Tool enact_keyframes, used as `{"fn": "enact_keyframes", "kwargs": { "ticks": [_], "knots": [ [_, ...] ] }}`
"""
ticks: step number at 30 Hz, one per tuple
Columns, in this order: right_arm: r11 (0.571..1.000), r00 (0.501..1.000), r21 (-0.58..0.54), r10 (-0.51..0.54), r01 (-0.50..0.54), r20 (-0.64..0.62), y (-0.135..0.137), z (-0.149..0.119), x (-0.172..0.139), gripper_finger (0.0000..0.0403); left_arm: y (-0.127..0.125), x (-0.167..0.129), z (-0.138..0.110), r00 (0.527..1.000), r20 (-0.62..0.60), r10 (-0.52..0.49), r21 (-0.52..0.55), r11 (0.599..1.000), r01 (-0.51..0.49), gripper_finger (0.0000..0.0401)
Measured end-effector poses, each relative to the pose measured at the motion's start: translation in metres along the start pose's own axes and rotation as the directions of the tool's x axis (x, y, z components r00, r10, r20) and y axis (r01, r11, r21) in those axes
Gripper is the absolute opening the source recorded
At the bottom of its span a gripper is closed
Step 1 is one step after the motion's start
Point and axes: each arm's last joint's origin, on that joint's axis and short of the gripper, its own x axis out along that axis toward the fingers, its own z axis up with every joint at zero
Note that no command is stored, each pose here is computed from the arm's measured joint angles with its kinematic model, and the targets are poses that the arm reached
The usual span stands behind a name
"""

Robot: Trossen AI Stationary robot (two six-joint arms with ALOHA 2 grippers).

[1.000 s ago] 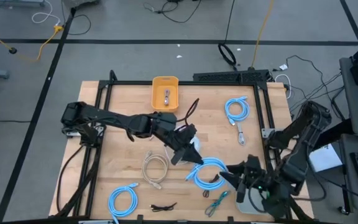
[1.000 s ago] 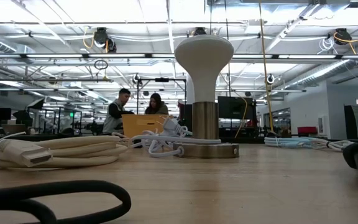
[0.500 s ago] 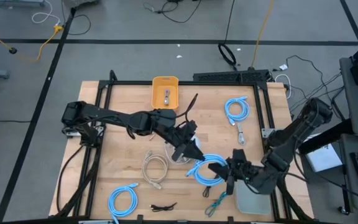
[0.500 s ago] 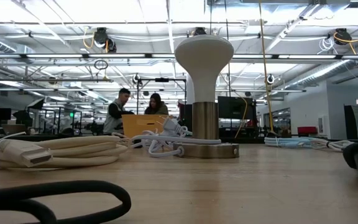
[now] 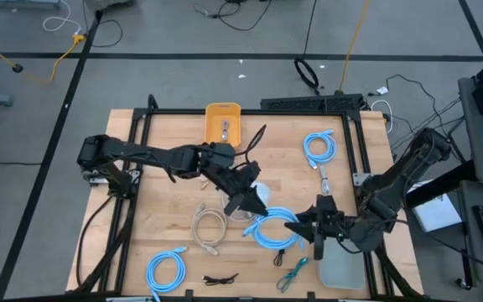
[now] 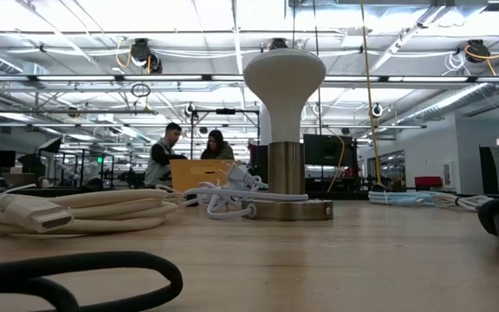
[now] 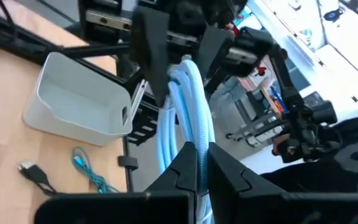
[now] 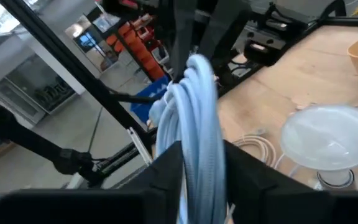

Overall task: Pick & Place USB Port
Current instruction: Put the middle blue HDMI cable into the gray bin

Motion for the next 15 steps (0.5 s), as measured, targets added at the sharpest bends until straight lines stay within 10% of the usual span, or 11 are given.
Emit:
{"fn": "enact_keyframes", "kwargs": {
  "ticks": [15],
  "knots": [
    [0.998,0.997,-0.003,0.068,-0.068,-0.042,-0.002,0.016,-0.011,0.0083,-0.004,-0.013,0.001,0.999,-0.028,0.035,0.011,0.999,-0.034,0.0012]
  ]
}}
